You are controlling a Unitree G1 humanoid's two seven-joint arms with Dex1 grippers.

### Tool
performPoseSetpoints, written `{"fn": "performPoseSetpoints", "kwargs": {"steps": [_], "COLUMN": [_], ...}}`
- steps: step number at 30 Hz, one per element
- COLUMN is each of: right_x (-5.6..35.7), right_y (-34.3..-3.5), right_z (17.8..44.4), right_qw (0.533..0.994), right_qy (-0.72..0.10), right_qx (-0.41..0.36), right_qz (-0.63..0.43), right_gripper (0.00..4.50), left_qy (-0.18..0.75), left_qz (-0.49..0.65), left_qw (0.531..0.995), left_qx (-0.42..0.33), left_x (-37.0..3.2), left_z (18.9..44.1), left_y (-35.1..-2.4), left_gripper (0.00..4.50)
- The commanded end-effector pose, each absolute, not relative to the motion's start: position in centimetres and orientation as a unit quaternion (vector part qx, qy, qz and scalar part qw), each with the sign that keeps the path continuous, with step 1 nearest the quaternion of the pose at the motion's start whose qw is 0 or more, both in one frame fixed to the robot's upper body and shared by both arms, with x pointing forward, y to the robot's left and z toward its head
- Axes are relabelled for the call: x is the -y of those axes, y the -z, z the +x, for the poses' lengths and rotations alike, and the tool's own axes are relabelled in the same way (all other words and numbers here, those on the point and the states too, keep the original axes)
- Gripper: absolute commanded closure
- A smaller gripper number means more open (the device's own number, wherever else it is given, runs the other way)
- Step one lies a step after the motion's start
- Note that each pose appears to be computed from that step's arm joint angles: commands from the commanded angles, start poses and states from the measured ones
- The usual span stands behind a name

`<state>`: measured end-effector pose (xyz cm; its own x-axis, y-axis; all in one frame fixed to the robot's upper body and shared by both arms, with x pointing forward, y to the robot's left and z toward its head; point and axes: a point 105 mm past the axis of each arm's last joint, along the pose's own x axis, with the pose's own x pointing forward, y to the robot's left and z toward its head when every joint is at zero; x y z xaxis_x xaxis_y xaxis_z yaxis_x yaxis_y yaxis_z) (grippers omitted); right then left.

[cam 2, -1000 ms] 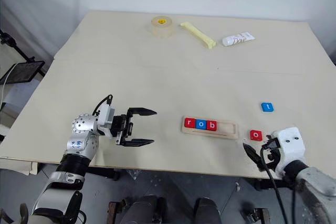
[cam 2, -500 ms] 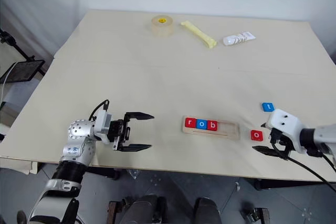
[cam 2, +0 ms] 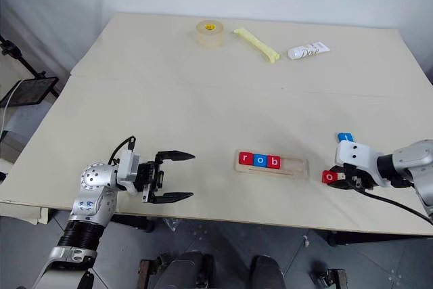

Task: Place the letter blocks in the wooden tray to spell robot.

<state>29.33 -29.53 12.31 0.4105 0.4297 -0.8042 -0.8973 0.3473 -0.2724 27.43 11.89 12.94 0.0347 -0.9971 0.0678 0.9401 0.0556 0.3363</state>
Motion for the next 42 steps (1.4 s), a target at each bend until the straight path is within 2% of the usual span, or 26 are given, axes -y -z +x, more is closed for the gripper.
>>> {"fn": "performPoseSetpoints", "kwargs": {"steps": [1,5,8,13,20,29,38,42], "right_x": [29.3,27.2,25.3,22.4,20.6,19.7,19.2,19.4], "right_y": [-14.7,-17.6,-18.1,-17.4,-15.5,-15.0,-14.5,-14.7], "right_z": [30.2,30.6,30.4,30.1,31.1,32.5,32.4,32.2], "right_qw": [0.773,0.786,0.779,0.756,0.743,0.740,0.730,0.725], "right_qy": [-0.418,-0.421,-0.435,-0.469,-0.481,-0.481,-0.494,-0.496], "right_qx": [-0.301,-0.274,-0.276,-0.285,-0.290,-0.283,-0.284,-0.287], "right_qz": [-0.370,-0.360,-0.357,-0.356,-0.363,-0.374,-0.378,-0.382], "right_gripper": [3.05,3.05,3.05,3.05,3.05,3.05,3.05,1.70], "left_qy": [0.678,0.681,0.682,0.684,0.682,0.674,0.669,0.668], "left_qz": [0.108,0.106,0.105,0.103,0.102,0.102,0.102,0.102], "left_qw": [0.709,0.705,0.703,0.701,0.702,0.711,0.715,0.716], "left_qx": [0.164,0.168,0.171,0.175,0.178,0.175,0.176,0.175], "left_x": [-11.8,-11.4,-11.1,-10.7,-10.7,-11.2,-11.2,-11.2], "left_z": [27.6,28.0,28.2,28.5,28.3,27.9,28.0,28.2], "left_y": [-13.9,-14.0,-14.0,-14.0,-14.0,-13.7,-13.8,-13.8], "left_gripper": [0.00,0.00,0.00,0.00,0.00,0.00,0.00,0.00]}}
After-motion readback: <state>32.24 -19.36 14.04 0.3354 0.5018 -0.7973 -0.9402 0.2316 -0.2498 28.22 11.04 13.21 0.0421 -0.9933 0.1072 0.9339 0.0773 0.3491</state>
